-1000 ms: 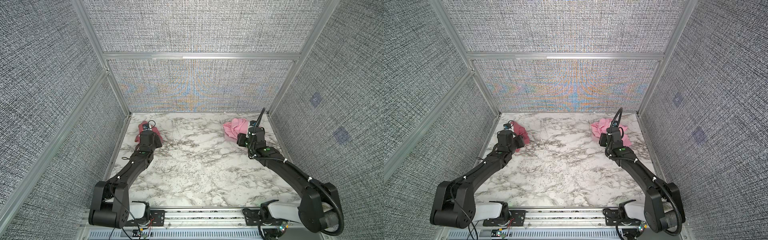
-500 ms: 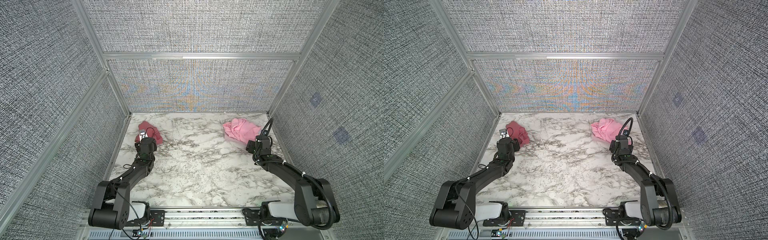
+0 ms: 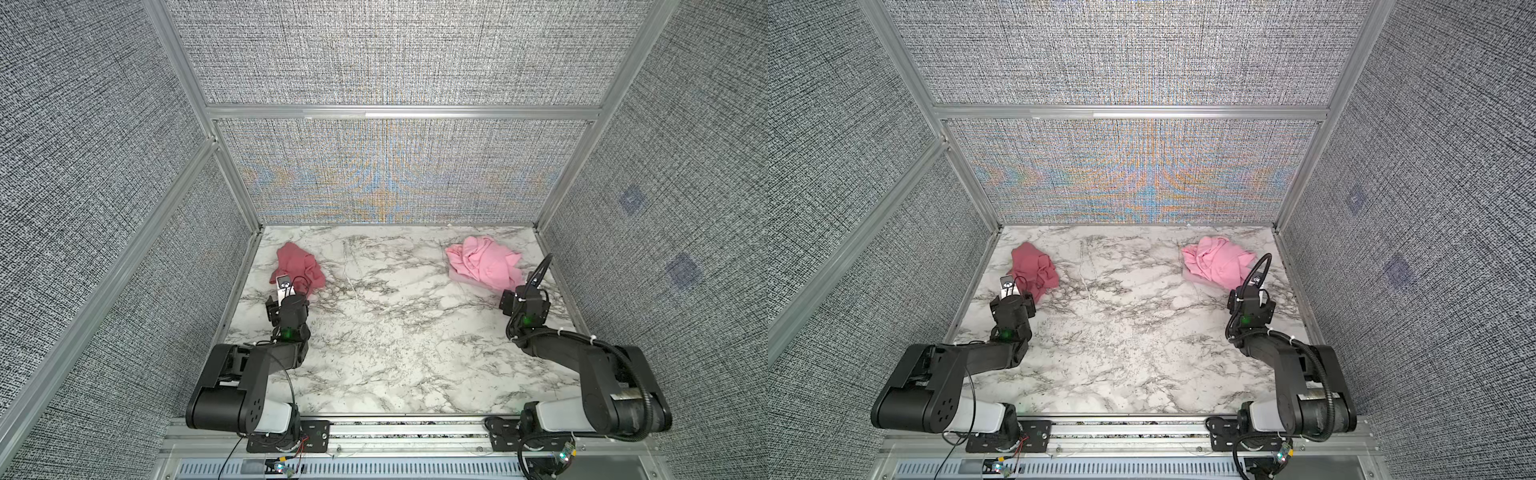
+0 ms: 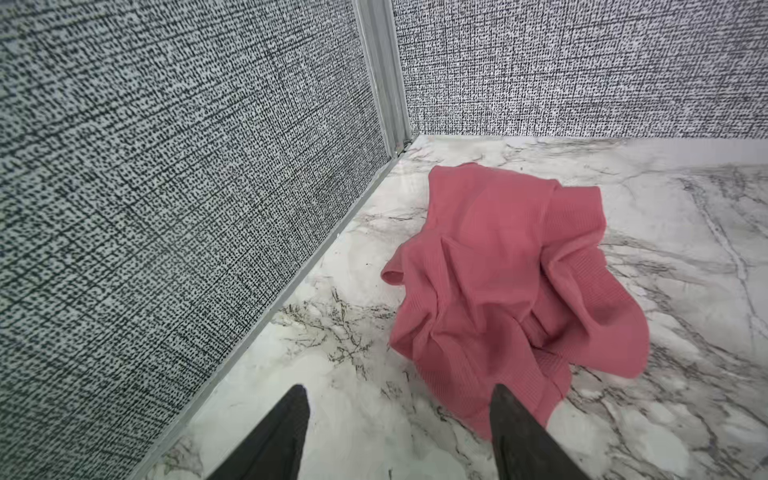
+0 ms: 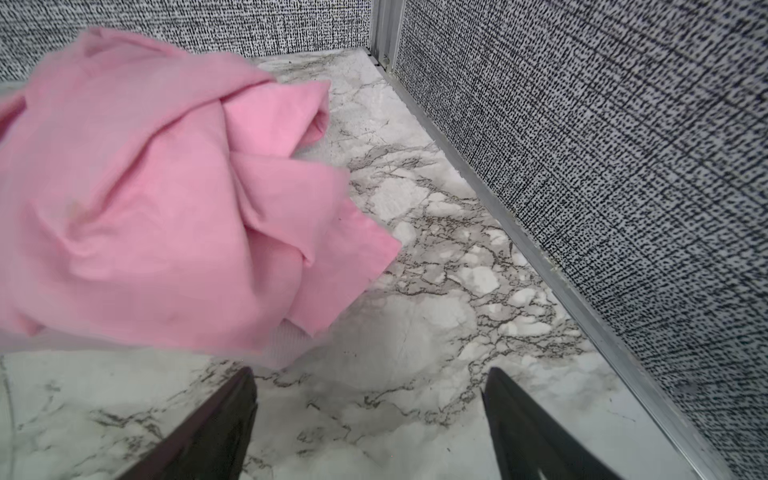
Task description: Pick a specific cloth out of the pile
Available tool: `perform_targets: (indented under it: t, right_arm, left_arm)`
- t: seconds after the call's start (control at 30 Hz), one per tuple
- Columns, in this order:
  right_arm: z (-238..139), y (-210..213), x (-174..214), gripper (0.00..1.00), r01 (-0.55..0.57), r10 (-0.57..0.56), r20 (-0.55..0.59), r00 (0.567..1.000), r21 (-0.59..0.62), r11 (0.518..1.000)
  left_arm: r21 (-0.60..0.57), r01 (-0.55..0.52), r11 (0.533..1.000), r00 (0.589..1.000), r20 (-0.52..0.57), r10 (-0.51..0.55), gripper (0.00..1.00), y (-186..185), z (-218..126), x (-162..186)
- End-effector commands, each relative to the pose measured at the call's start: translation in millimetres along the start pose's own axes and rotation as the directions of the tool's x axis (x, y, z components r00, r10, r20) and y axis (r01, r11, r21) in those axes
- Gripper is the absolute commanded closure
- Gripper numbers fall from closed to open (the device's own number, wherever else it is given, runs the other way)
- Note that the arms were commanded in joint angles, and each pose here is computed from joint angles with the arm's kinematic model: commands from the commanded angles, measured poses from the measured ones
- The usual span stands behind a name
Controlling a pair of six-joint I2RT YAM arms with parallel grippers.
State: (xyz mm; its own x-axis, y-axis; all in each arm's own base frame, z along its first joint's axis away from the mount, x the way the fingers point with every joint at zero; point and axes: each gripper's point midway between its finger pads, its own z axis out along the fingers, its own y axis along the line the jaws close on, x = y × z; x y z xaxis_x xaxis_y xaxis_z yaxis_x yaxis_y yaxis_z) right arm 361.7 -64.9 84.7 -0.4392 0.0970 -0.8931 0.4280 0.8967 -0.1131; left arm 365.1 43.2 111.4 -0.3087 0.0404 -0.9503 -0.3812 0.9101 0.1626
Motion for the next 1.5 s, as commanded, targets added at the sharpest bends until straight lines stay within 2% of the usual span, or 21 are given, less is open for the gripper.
perform_targets:
  t: [0.0,0.07,0.13,0.23,0.27,0.73,0.83,0.9,0.97,1.2,1.47]
  right_arm:
    - [-2,12,-33,0.09,-0.024,0.037,0.18,0.983,-0.072,0.997]
    - [-1,18,-31,0.06,-0.007,0.026,0.19,0.981,-0.099,0.995]
    - [-1,22,-29,0.05,-0.003,0.027,0.173,0.985,-0.137,0.991]
    - [-4,32,-22,0.05,0.027,0.017,0.206,0.978,-0.21,0.977]
    - [-6,32,-22,0.04,0.029,0.021,0.23,0.973,-0.211,0.977]
    - [-4,39,-20,0.02,0.044,0.011,0.201,0.98,-0.265,0.963]
    - [-3,40,-20,0.01,0.042,0.013,0.195,0.981,-0.274,0.961]
    - [-3,40,-20,0.01,0.042,0.013,0.194,0.981,-0.28,0.959]
    - [-3,40,-20,0.01,0.041,0.014,0.193,0.981,-0.28,0.959]
    - [-3,40,-20,0.01,0.04,0.016,0.192,0.981,-0.28,0.959]
    - [-3,40,-20,0.01,0.041,0.014,0.193,0.981,-0.28,0.959]
  left_arm:
    - [0.036,0.06,0.998,0.991,0.115,-0.064,0.29,-4,0,-24]
    - [0.042,0.05,0.998,0.99,0.126,-0.055,0.29,-5,0,-23]
    - [0.07,0.055,0.996,0.99,0.129,-0.063,0.29,-7,-2,-23]
    - [0.109,0.053,0.993,0.983,0.167,-0.071,0.28,-9,-11,-24]
    - [0.112,0.058,0.992,0.982,0.174,-0.077,0.28,-8,-13,-24]
    - [0.171,0.044,0.984,0.971,0.226,-0.083,0.28,-11,-27,-24]
    - [0.193,0.043,0.98,0.973,0.215,-0.085,0.19,-14,-26,-15]
    - [0.202,0.026,0.979,0.963,0.258,-0.079,0.17,-15,-29,-21]
    - [0.21,0.035,0.977,0.971,0.223,-0.082,0.15,-17,-26,-17]
    - [0.23,0.034,0.973,0.973,0.213,-0.085,0.02,-18,-20,-17]
    - [0.232,0.035,0.972,0.973,0.213,-0.086,0.01,-18,-21,-17]
